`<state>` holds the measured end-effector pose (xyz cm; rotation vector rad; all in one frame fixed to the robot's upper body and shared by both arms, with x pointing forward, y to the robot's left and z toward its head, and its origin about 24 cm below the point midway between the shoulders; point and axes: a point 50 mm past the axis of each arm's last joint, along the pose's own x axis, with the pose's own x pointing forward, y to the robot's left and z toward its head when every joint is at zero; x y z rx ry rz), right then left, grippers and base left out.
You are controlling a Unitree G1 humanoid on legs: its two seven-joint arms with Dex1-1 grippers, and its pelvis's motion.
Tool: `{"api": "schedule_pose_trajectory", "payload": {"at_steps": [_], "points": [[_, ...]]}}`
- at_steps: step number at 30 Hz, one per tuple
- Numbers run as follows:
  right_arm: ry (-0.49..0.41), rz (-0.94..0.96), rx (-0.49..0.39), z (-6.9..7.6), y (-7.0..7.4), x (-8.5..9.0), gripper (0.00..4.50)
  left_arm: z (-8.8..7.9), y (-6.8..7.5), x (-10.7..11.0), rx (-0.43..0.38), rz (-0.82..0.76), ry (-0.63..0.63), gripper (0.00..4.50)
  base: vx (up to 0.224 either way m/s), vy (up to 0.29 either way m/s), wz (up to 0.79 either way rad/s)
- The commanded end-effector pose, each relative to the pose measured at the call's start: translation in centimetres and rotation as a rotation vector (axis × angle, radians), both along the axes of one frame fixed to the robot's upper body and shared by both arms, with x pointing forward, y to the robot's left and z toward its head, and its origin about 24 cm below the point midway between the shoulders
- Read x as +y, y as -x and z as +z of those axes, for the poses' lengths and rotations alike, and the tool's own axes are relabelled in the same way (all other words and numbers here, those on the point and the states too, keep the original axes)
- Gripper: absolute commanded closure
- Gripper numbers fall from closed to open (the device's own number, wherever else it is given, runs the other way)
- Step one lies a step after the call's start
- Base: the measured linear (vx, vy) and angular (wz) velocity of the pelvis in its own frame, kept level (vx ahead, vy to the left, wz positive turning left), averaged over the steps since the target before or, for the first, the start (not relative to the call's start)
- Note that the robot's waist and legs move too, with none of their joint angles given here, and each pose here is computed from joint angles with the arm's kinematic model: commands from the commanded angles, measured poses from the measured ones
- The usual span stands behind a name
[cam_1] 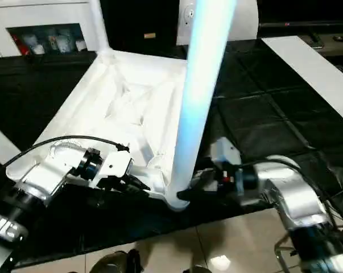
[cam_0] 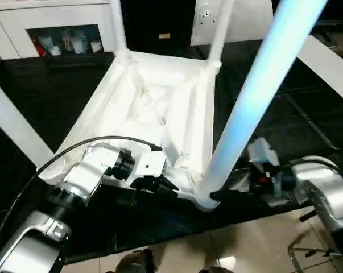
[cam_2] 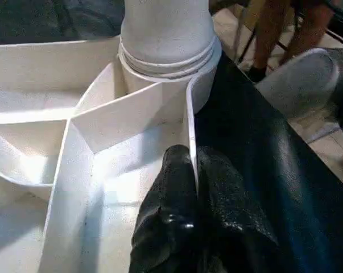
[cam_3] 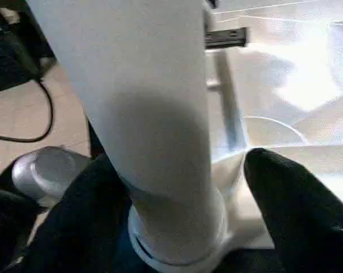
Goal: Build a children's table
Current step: Rotate leg to tighten
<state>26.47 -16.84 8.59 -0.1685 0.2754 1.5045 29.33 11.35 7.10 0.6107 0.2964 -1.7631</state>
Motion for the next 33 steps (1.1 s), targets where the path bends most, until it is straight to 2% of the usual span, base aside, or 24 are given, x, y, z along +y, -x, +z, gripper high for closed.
{"api": "schedule_pose_trajectory", "payload": {"at_steps": [1, 3, 6, 12, 20, 23, 24, 27, 29, 32, 33], "points": [[0.005, 0.024, -0.016, 0.3, -0.2, 0.2, 1.3, -1.3, 1.2, -1.0, 0.056, -0.128, -0.056, 4.5, 0.0, 0.0, 0.0], [0.003, 0.039, -0.013, 0.2, -0.2, 0.3, 1.6, -1.3, 1.2, -1.0, 0.056, -0.134, -0.059, 4.5, 0.0, 0.0, 0.0], [-0.001, 0.08, 0.005, 0.0, 0.0, 0.6, 1.73, -1.4, 1.0, -0.9, 0.055, -0.143, -0.065, 4.5, 0.0, 0.0, 0.0], [-0.005, 0.109, 0.03, -0.2, 0.2, 0.7, 2.37, -1.5, 0.8, -0.8, 0.057, -0.141, -0.073, 4.5, 0.0, 0.0, 0.0], [-0.046, 0.032, 0.075, -0.5, 0.6, 1.2, 2.47, -1.6, 0.1, -0.7, 0.044, -0.024, -0.053, 4.5, 0.0, 0.0, 0.0], [-0.077, -0.168, 0.102, -1.7, 0.7, 2.9, 2.48, -1.9, -0.7, -1.4, 0.012, 0.145, -0.029, 4.5, 0.0, 0.0, 0.0], [-0.082, -0.266, 0.122, -2.4, 0.9, 4.0, 2.48, -2.0, -1.0, -2.3, 0.03, 0.258, 0.009, 4.5, 0.0, 0.0, 0.0], [-0.089, -0.396, 0.149, -3.1, 0.6, 5.4, 2.48, -1.9, -1.3, -3.7, 0.056, 0.369, 0.074, 4.5, -0.035, 0.023, -0.15], [-0.101, -0.5, 0.166, -3.4, -0.1, 6.2, 2.48, -1.9, -1.6, -4.4, 0.053, 0.426, 0.086, 4.5, -0.045, 0.065, -0.35], [-0.114, -0.704, 0.187, -3.4, -1.8, 8.1, 2.49, -1.4, -2.4, -6.4, 0.048, 0.566, 0.142, 4.5, -0.053, 0.071, -0.23], [-0.114, -0.706, 0.187, -3.4, -1.9, 8.1, 2.49, -1.4, -2.4, -6.4, 0.047, 0.568, 0.142, 4.5, -0.057, 0.027, 0.01]]}}
